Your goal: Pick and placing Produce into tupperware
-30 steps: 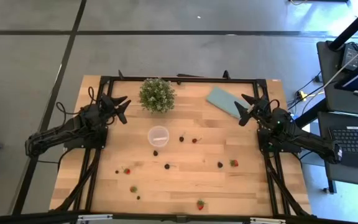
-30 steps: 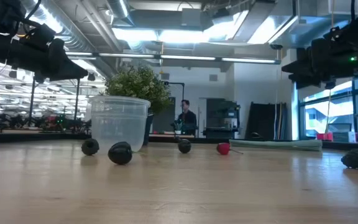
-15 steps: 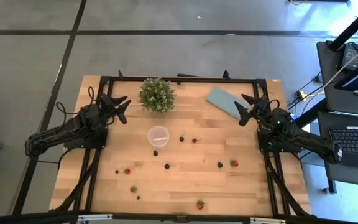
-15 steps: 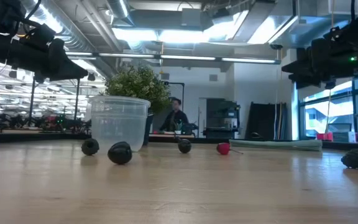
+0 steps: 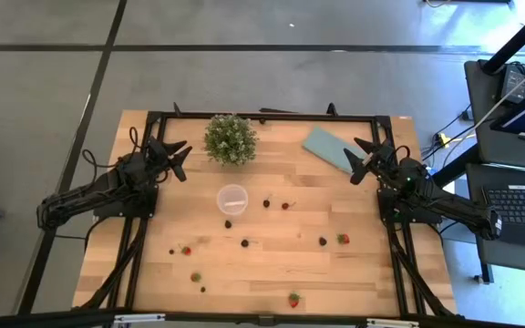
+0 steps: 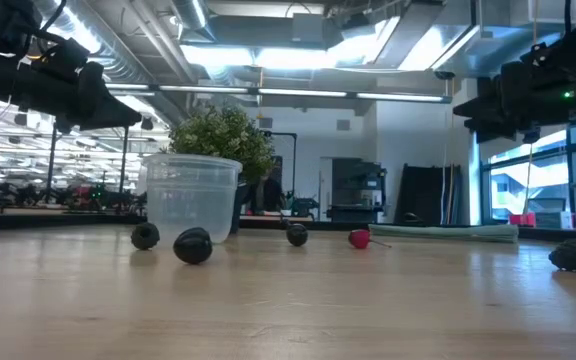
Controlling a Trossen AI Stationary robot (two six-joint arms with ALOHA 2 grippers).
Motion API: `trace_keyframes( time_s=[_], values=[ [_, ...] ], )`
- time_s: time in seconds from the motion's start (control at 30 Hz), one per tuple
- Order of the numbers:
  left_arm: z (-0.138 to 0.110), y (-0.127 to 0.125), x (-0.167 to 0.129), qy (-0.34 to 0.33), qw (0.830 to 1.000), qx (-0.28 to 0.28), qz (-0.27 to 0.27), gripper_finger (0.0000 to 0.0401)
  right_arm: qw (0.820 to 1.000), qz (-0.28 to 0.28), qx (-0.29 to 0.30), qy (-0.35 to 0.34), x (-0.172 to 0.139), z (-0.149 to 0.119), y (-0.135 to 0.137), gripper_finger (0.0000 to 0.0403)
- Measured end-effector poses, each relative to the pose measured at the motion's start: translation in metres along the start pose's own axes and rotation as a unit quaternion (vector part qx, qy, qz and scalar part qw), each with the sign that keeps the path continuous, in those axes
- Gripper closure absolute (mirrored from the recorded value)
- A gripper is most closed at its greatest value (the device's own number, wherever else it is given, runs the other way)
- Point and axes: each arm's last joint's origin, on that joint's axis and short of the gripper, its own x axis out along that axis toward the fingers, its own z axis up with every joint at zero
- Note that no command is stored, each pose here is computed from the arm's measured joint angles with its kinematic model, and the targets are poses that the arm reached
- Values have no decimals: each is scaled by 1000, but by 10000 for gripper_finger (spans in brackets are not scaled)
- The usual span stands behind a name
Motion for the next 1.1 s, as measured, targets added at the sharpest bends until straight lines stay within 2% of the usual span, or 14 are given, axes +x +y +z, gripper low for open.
trace_keyframes(
  time_s=[0.9, 1.1],
  values=[
    [0, 0, 0, 0, 1000, 0, 0, 277, 1000, -5, 3, -4, 0, 1, 0, 115],
    [0, 0, 0, -1, 1000, 0, 1, 277, 998, -3, 56, -4, 0, 1, 0, 115]
  ],
)
